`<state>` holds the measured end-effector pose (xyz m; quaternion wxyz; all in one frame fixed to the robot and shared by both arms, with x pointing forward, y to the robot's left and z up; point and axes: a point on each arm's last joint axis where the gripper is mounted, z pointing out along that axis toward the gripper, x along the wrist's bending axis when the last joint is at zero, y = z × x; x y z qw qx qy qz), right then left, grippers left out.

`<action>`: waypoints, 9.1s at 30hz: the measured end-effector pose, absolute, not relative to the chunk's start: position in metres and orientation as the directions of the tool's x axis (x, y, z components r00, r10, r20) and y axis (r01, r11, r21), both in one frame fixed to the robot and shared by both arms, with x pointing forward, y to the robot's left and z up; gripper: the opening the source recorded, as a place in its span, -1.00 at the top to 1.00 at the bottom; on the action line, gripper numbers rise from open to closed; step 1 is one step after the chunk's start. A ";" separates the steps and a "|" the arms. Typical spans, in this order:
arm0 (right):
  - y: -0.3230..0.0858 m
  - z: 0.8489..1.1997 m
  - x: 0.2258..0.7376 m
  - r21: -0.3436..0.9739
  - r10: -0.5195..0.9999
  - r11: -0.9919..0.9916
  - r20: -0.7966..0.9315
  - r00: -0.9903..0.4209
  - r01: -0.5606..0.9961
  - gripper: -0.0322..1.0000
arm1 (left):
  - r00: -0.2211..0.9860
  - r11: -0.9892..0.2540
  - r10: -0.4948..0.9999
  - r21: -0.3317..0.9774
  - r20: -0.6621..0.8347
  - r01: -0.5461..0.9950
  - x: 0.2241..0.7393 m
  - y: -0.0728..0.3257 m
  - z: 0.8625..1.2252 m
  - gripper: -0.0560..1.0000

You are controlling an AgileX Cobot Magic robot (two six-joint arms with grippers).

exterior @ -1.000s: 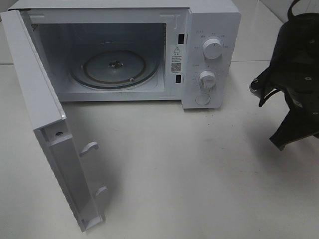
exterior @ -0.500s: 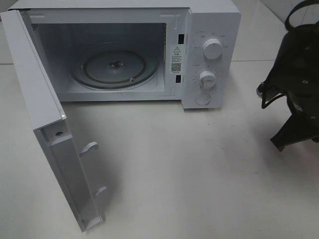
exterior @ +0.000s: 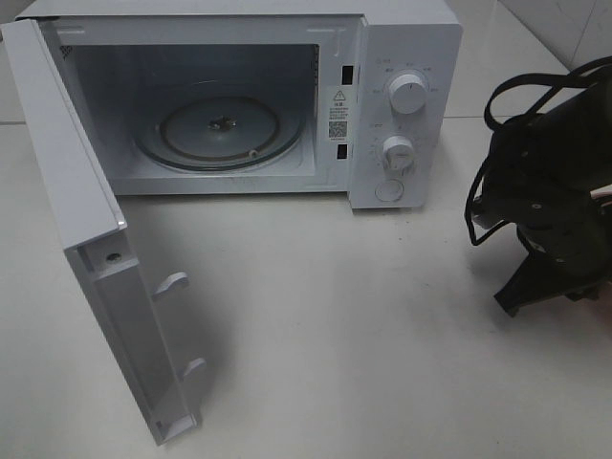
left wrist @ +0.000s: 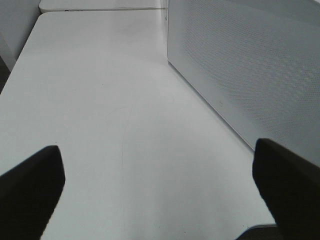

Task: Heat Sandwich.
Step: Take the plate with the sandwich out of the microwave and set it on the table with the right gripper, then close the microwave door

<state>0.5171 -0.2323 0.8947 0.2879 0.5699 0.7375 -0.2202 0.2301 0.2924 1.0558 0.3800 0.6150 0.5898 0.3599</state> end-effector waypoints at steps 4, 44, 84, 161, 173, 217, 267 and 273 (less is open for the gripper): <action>-0.231 0.884 0.518 0.001 0.721 0.247 -0.668 -0.184 0.969 0.64 | 0.045 -0.015 0.999 0.892 -0.006 0.452 0.230 0.292 1.056 -0.94; -0.226 0.895 0.511 -0.058 0.765 0.290 -0.586 -0.268 0.955 -0.31 | 0.045 -0.015 0.999 0.892 -0.006 0.452 0.230 0.292 1.056 -0.94; -0.235 1.094 0.381 0.457 0.925 0.349 -0.026 -0.380 0.818 -0.54 | 0.045 -0.015 0.999 0.892 -0.006 0.452 0.230 0.292 1.056 -0.94; -0.303 1.048 0.232 0.870 1.000 0.005 -0.011 0.009 0.492 -0.53 | 0.045 -0.015 0.999 0.892 -0.006 0.452 0.230 0.292 1.056 -0.94; -0.303 1.048 0.232 0.871 1.000 0.005 -0.011 0.009 0.491 -0.53 | 0.045 -0.015 0.999 0.892 -0.006 0.452 0.230 0.292 1.056 -0.94; -0.303 1.048 0.232 0.871 1.000 0.005 -0.011 0.009 0.491 -0.53 | 0.008 0.023 1.000 0.916 -0.028 0.400 0.282 0.297 1.074 -0.07; -0.303 1.048 0.232 0.871 1.000 0.005 -0.011 0.009 0.491 -0.51 | 0.188 -0.010 0.982 0.977 -0.031 0.214 0.444 0.291 0.967 0.89; -0.303 1.048 0.232 0.871 1.000 0.005 -0.011 0.009 0.491 -0.48 | 0.274 -0.025 0.961 0.973 -0.041 0.231 0.452 0.273 0.958 0.89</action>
